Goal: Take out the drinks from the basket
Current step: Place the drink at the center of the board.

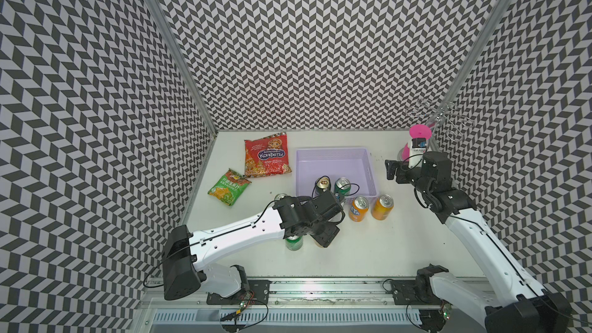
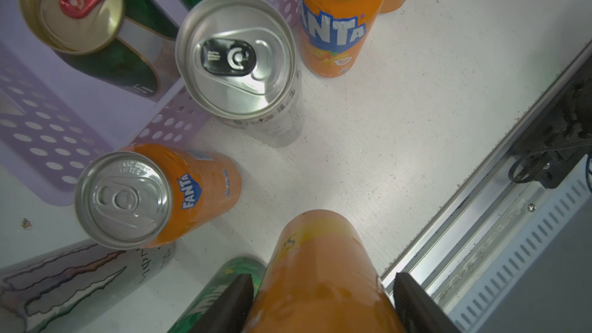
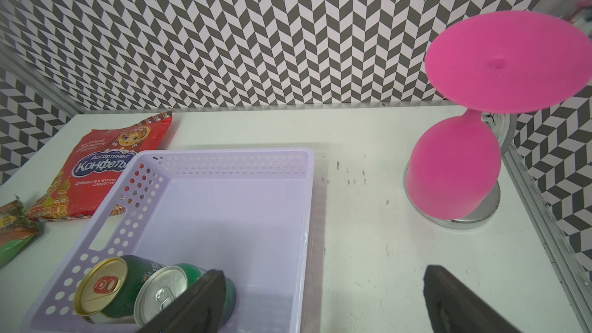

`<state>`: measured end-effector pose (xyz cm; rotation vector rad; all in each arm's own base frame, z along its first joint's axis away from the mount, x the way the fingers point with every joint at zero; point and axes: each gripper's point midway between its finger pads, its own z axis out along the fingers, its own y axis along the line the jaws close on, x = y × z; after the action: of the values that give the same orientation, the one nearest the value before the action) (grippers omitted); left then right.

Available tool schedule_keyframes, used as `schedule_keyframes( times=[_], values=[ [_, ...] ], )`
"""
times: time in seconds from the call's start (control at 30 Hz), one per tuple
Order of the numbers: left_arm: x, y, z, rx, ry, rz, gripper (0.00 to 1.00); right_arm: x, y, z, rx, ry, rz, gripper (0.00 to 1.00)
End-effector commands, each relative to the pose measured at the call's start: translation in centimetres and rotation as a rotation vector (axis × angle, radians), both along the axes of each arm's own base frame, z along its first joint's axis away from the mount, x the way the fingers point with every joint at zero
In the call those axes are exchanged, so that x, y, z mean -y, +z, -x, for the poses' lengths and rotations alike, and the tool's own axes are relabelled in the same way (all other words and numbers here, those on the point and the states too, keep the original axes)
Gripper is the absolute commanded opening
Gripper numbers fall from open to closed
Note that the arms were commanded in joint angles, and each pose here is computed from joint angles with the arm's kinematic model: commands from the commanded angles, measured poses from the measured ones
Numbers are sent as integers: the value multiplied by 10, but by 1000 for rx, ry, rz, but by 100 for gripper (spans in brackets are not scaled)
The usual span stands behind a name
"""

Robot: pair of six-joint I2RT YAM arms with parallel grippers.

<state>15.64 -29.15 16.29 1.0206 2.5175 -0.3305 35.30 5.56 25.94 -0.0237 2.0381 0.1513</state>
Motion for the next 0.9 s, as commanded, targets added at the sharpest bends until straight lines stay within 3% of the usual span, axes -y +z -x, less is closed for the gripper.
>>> schedule_keyframes(
  times=[0.0,0.17,0.87],
  values=[
    [8,2,-9,45,36,48,50,3,8,-5,42,-13,7,100],
    [-1,-20,-9,42,58,-8,52,4,9,-5,46,-16,8,100],
    [11,-49,-13,57,58,-9,54,4,8,-6,43,-18,8,100]
  ],
)
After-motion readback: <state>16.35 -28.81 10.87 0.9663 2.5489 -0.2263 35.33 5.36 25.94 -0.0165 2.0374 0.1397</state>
